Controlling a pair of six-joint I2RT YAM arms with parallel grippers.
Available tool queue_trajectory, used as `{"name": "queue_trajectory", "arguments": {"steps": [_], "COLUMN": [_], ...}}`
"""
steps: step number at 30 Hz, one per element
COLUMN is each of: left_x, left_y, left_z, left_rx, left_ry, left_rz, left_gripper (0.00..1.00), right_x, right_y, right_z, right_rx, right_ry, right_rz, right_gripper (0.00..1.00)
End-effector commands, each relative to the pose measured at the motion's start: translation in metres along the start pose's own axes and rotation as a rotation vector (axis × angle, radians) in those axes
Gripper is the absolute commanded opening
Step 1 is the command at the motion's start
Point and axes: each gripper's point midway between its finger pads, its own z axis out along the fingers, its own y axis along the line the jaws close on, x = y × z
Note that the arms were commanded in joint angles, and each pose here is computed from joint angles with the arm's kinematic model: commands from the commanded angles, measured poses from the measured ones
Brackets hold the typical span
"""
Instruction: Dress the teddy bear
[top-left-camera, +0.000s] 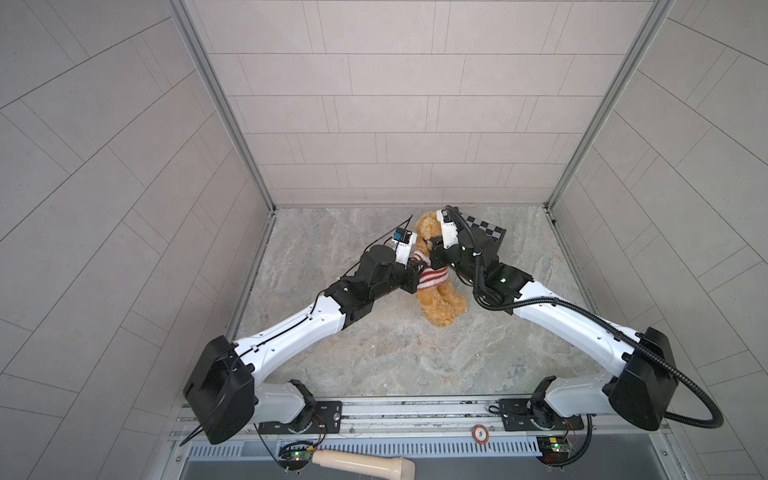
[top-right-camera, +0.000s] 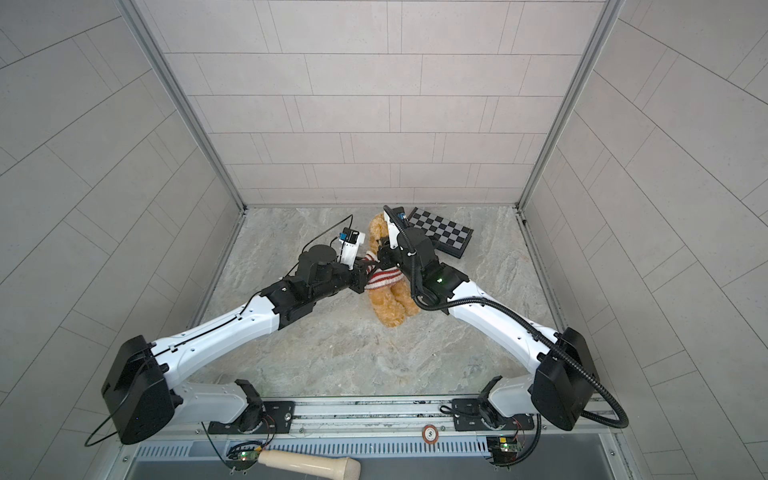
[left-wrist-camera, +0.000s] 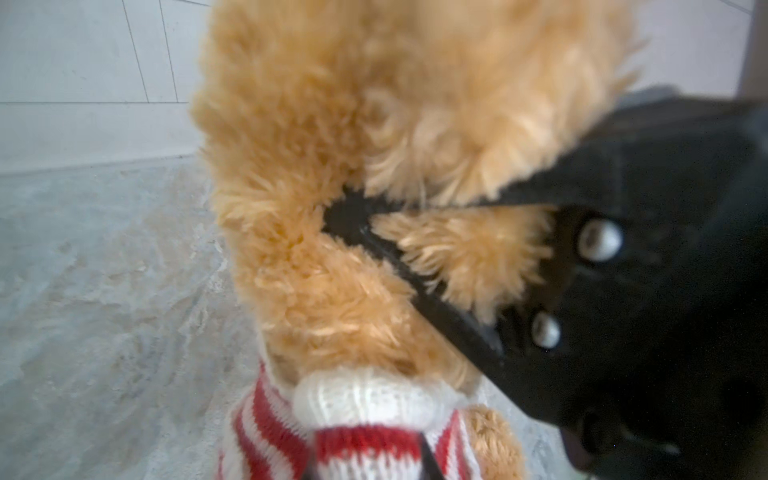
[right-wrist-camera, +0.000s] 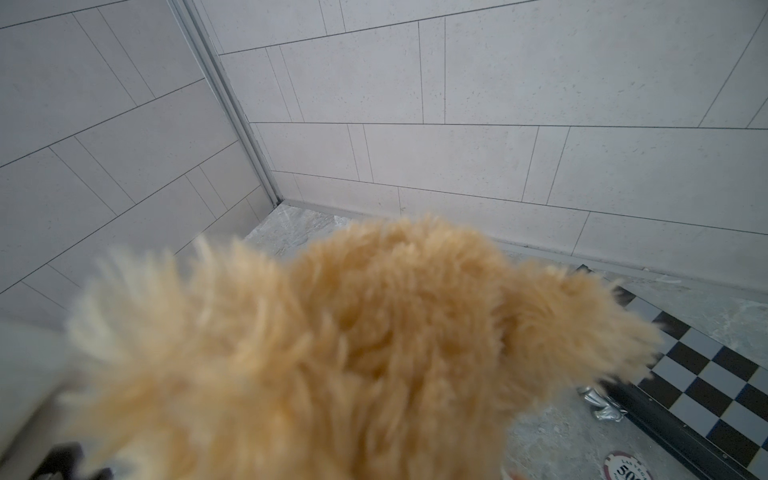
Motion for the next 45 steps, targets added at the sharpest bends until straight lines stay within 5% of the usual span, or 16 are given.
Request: {"name": "queue_trajectory", "arguments": {"steps": [1, 2, 3, 7, 13, 19, 25, 35, 45], "left_x": [-0.027, -0.032, -0.037, -0.049, -0.063, -0.073, -0.085, -0.100, -0.097], "left_y": [-0.010, -0.007, 0.000, -0.007, -0.043, -0.090, -0.120, -0.120, -0.114], "left_z": [-0.022, -0.030, -0.038, -0.064, -0.107, -0.167, -0.210, -0.216, -0.204], "left_rx": [0.129, 0.175, 0.193, 0.299, 0.503, 0.685, 0.785, 0.732, 0.729], "left_ry": [-0.071, -0.088, -0.107, -0.148, -0.165, -0.142, -0.145, -0.198, -0.208], "left_rz": [-0.022, -0.045, -0.062, -0.054, 0.018, 0.124, 0.210, 0.209, 0.189], "left_gripper": [0.04, 0.01, 0.00, 0.00, 0.00, 0.00, 0.00, 0.00, 0.00], "right_x": [-0.048, -0.052, -0.054, -0.057, -0.046, -0.051, -0.045, -0.055, -0.057], "right_y": [0.028, 0.029, 0.032, 0.063, 0.054, 0.050, 0.062, 0.096, 0.097], "right_z": [-0.036, -0.046, -0.055, -0.091, -0.120, -0.183, -0.203, -0.236, -0.210], "right_rx": [-0.153, -0.172, -0.199, -0.428, -0.549, -0.711, -0.769, -0.966, -0.887], "right_ry": [-0.193, -0.238, -0.273, -0.331, -0.379, -0.643, -0.635, -0.640, -0.571], "right_rz": [0.019, 0.012, -0.009, -0.135, -0.141, -0.125, -0.218, -0.299, -0.307], "right_gripper": [0.52, 0.71, 0.80, 0.99, 0.99, 0.99, 1.00, 0.94, 0.99]}}
